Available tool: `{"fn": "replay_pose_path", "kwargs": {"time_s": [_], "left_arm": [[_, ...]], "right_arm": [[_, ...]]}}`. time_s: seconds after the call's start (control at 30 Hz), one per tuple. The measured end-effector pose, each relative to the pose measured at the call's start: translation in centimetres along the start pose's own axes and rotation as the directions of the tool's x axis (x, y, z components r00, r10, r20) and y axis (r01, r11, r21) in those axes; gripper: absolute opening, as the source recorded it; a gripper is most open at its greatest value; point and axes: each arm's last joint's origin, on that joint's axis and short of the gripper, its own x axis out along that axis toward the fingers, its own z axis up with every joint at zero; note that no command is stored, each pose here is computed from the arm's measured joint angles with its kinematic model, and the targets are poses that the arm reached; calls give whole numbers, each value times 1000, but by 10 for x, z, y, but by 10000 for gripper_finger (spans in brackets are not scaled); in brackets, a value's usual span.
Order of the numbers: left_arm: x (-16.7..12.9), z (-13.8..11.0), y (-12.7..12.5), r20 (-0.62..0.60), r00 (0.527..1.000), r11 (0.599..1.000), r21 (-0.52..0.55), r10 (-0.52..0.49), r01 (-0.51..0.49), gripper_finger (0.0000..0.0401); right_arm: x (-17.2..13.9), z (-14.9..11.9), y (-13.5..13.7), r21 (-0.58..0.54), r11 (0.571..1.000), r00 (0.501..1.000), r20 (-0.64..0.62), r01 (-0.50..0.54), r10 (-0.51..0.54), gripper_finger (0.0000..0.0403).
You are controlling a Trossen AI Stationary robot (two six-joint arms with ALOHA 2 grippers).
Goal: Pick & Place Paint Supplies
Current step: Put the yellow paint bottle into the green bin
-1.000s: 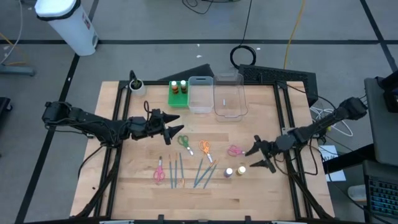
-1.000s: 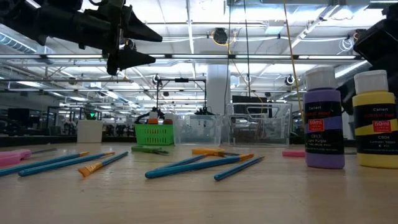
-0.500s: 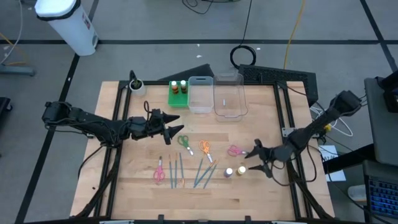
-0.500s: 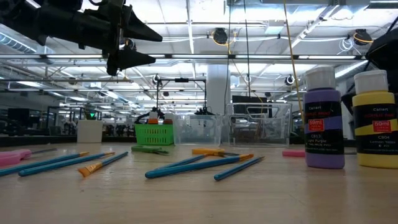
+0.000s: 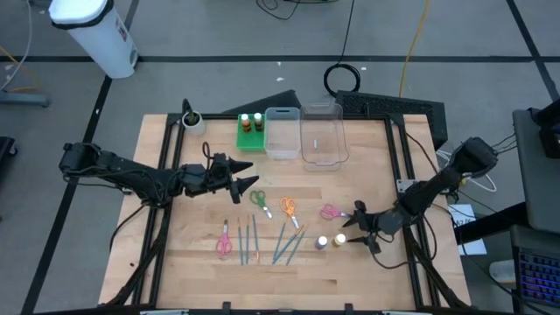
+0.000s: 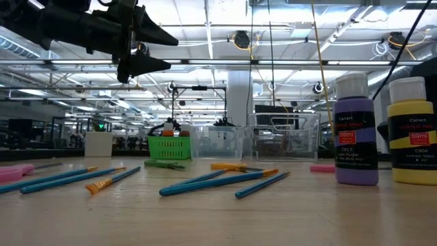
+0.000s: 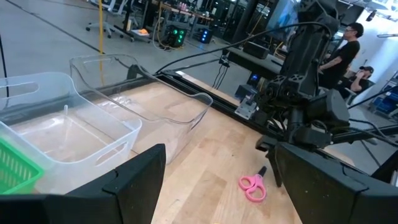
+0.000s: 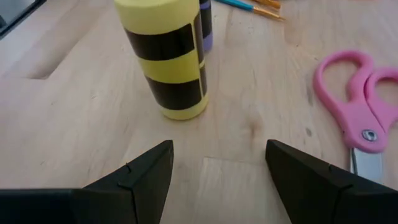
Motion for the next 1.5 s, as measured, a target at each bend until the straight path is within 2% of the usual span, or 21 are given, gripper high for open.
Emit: {"fn": "replay_pose_path", "kwargs": {"time_s": [0.33,0.7,1.07,1.2,1.4,1.5], "left_arm": [[0,0,-1,-13,999,999,15,-30,30,312],[0,-1,-1,-16,999,999,28,-31,31,312],[0,-3,0,-34,999,999,33,-23,24,312],[0,-3,0,-34,999,999,27,-22,23,312],[0,-3,0,-35,999,999,25,-21,22,312],[0,-3,0,-41,999,1000,20,-19,20,312]], "right_arm": [[11,-2,3,-3,1000,999,43,-10,10,249],[39,9,15,-36,999,999,38,-2,3,249],[43,15,20,-57,998,999,50,-7,10,246],[43,15,19,-74,997,999,52,2,2,213],[43,17,20,-53,999,998,69,-10,13,121],[43,19,20,-43,999,997,76,-14,17,90]]}}
